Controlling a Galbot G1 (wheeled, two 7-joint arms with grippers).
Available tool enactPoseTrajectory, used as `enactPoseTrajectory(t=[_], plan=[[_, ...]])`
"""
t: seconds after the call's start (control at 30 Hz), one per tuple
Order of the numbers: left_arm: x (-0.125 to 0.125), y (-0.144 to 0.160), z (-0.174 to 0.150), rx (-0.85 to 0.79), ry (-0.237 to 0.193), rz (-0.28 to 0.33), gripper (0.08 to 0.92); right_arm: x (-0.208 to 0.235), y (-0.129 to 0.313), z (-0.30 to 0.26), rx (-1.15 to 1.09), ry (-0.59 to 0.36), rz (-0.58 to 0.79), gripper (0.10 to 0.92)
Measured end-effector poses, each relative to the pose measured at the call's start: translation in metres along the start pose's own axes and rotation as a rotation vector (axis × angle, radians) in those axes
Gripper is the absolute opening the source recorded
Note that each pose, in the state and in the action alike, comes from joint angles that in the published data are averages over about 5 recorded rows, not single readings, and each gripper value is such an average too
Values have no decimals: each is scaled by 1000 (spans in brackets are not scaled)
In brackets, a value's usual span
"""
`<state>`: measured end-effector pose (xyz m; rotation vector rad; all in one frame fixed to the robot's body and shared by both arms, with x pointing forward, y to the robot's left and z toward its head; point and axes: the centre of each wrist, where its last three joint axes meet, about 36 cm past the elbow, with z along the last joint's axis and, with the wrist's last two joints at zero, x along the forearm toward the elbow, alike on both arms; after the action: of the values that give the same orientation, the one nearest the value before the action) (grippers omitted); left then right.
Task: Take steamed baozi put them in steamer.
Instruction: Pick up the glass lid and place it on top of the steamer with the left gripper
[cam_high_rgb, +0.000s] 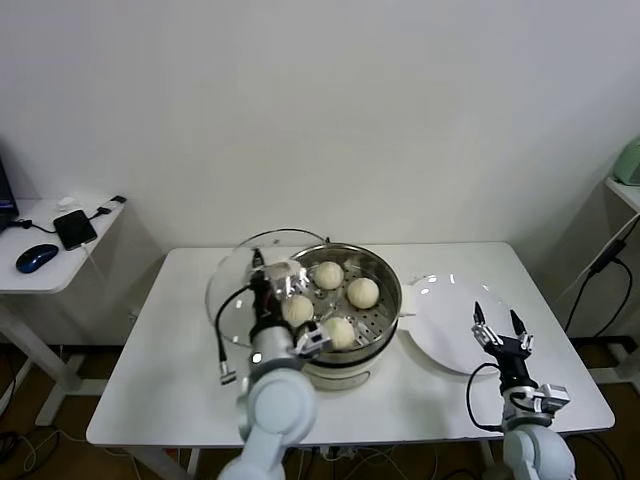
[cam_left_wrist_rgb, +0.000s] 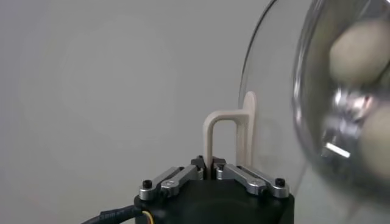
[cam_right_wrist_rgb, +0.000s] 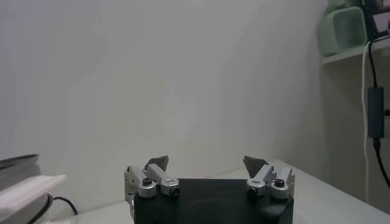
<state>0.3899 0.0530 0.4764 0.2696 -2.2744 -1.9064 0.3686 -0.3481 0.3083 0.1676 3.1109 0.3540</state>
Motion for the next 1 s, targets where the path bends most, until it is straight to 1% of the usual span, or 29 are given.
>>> enactPoseTrajectory(t=[0.1, 0.17, 0.27, 0.4, 0.57, 0.73, 1.0], plan=[[2, -2, -17, 31, -57, 33, 156, 0, 2, 2, -3, 1, -1, 823], [1, -3, -26, 50, -82, 55, 156, 0, 3, 2, -3, 2, -1, 823], [-2, -5, -37, 71, -107, 80, 156, -1, 3, 3, -3, 2, -1, 823], [-8, -8, -47, 78, -133, 86, 156, -2, 4, 3, -3, 1, -2, 823], [-13, -16, -57, 62, -154, 65, 156, -4, 6, 3, -5, -1, -2, 823], [-13, -30, -64, 25, -169, 36, 156, -5, 7, 5, -7, 0, -1, 823], [-16, -50, -67, -51, -162, 5, 156, -5, 7, 7, -9, 4, 1, 823]])
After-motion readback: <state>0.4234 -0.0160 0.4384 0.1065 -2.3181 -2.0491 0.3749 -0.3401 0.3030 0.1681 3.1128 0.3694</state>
